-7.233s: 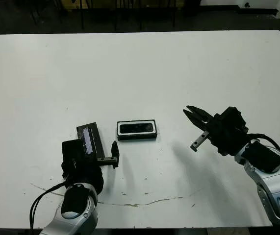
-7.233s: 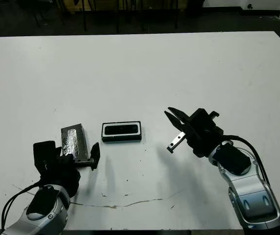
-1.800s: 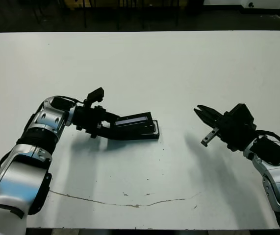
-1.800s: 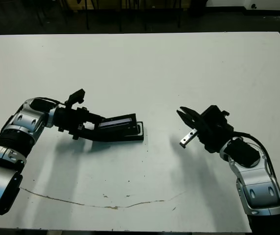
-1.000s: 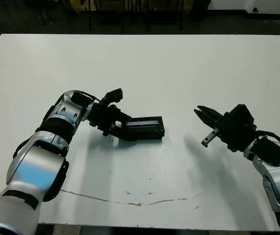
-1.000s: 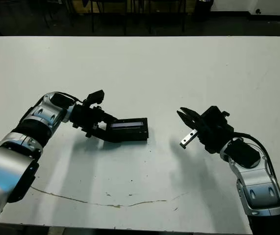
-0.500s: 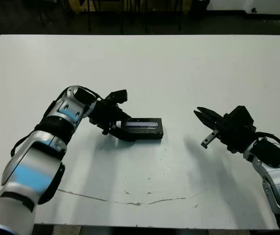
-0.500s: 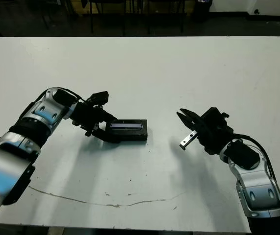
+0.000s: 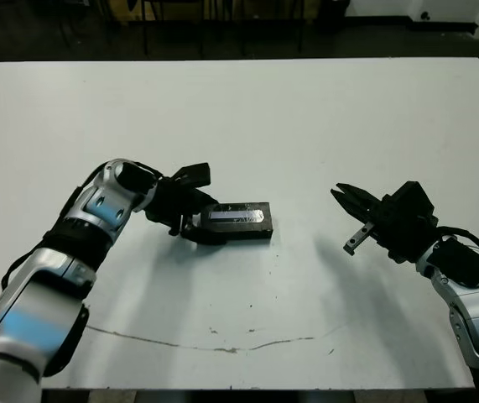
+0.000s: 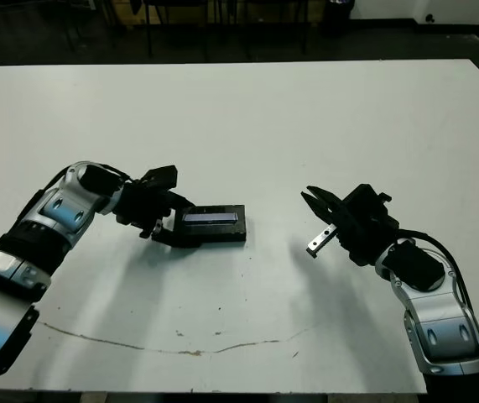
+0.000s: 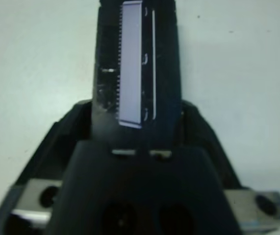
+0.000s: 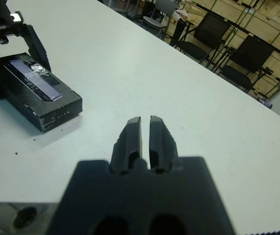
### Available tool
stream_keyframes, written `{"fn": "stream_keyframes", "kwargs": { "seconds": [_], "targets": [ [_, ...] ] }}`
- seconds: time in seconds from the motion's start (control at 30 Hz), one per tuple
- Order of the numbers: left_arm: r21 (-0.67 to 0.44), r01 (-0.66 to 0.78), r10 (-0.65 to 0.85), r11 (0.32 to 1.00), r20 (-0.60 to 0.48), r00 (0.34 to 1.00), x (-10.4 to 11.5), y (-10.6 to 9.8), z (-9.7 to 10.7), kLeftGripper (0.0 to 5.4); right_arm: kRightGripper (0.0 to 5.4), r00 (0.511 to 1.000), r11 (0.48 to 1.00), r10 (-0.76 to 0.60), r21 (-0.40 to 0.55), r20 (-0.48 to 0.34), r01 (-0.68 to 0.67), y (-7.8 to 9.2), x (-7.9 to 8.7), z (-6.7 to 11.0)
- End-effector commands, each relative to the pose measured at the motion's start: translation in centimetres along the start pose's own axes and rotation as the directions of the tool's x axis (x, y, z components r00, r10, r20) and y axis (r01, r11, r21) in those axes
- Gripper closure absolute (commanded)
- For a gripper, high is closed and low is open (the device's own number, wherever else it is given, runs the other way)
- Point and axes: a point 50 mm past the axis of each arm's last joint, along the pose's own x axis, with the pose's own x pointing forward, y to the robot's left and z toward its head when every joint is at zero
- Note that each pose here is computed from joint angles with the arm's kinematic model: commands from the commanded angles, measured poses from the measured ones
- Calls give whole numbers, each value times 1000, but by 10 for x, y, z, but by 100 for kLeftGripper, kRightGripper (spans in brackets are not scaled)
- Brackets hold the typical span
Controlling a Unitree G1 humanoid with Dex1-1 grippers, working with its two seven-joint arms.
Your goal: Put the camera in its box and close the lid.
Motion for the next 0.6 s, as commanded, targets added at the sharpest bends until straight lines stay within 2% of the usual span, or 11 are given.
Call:
{"fn": "stream_keyframes", "kwargs": {
  "seconds": [0.03, 0.2, 0.43, 0.6],
  "targets": [
    [-96, 24, -36, 995, -120, 992, -1, -21, -45, 87, 540, 1000, 1000, 2, 3, -23, -2, 0, -2, -4],
    [-92, -33, 21, 995, -127, 992, -15, -24, -59, 4, 540, 1000, 1000, -1, 7, -19, 1, -1, -2, -3],
    [-146, -101, 79, 984, -146, 986, -42, -32, -75, 1, 540, 1000, 1000, -4, 8, -17, 4, 0, -3, -2],
    [-209, -168, 147, 963, -113, 983, -70, -42, -75, 1, 540, 1000, 1000, -5, 9, -23, 5, 0, -3, -2]
  ]
}}
